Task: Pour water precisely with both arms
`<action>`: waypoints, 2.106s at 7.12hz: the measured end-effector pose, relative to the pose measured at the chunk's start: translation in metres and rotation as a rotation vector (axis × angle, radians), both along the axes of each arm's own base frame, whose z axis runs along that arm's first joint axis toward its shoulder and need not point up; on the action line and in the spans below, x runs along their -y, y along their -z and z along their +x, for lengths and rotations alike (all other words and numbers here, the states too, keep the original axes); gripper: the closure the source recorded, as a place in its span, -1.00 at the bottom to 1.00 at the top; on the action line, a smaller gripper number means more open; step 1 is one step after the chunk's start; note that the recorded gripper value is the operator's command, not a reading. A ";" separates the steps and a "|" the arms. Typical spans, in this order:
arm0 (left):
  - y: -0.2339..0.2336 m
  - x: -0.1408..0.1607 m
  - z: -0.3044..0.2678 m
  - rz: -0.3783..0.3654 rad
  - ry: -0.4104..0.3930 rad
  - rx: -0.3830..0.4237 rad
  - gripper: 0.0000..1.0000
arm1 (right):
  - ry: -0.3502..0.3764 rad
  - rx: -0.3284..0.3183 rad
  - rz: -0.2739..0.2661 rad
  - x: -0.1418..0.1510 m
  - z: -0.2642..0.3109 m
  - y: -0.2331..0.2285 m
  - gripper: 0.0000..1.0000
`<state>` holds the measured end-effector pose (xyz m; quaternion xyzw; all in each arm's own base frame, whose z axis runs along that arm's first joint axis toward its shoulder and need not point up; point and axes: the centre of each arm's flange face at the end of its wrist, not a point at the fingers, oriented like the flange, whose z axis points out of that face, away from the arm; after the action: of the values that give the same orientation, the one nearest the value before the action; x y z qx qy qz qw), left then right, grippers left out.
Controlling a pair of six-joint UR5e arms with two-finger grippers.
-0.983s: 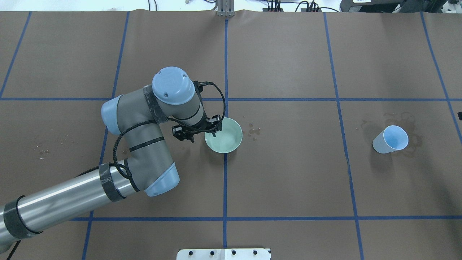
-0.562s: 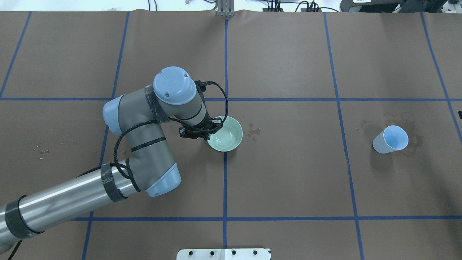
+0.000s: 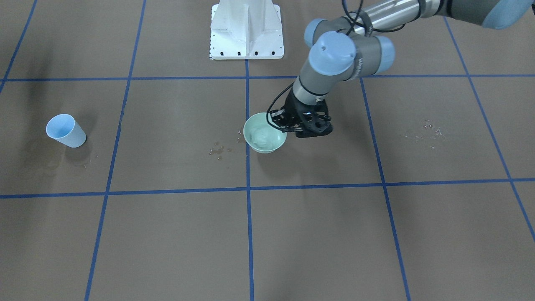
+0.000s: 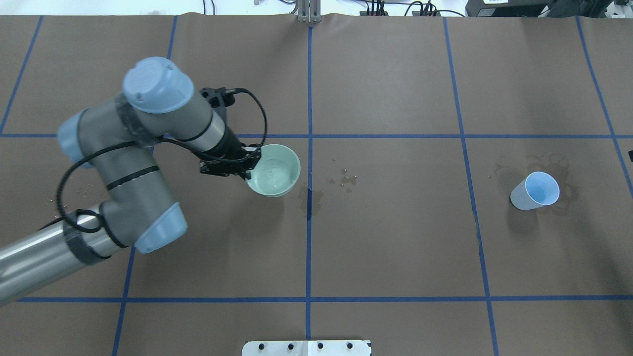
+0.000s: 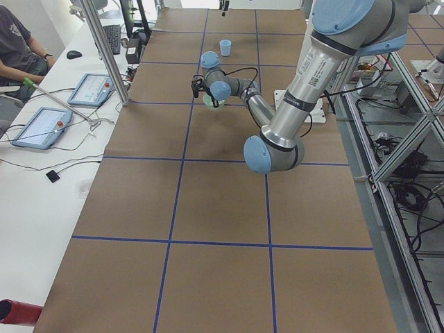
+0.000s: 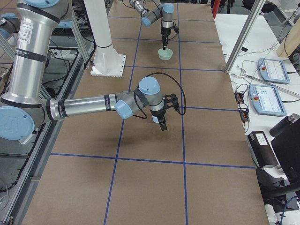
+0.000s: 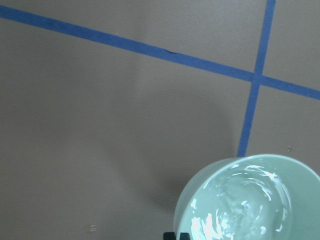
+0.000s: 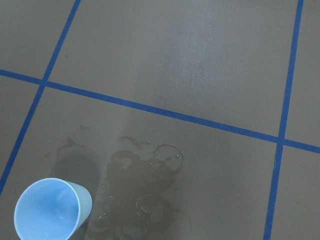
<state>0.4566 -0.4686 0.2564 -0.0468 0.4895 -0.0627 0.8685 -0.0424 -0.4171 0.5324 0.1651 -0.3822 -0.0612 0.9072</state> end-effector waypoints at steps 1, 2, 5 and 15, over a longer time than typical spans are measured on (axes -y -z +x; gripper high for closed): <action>-0.043 -0.008 -0.045 0.047 -0.030 0.023 1.00 | -0.001 0.000 0.002 0.002 0.000 0.001 -1.00; -0.094 -0.013 -0.093 0.103 -0.073 0.058 1.00 | -0.001 0.001 0.004 0.004 -0.001 0.002 -1.00; -0.240 -0.002 -0.239 0.230 -0.223 0.102 1.00 | -0.005 0.001 0.002 0.003 0.001 0.000 -1.00; -0.359 0.002 -0.292 0.154 -0.285 0.126 -1.00 | -0.022 0.019 -0.035 -0.004 0.014 -0.012 -1.00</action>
<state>0.1642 -0.4706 0.6159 -0.0451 0.4258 0.0958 0.8986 -0.0282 -0.4131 0.5440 0.1537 -0.3898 -0.0431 0.9069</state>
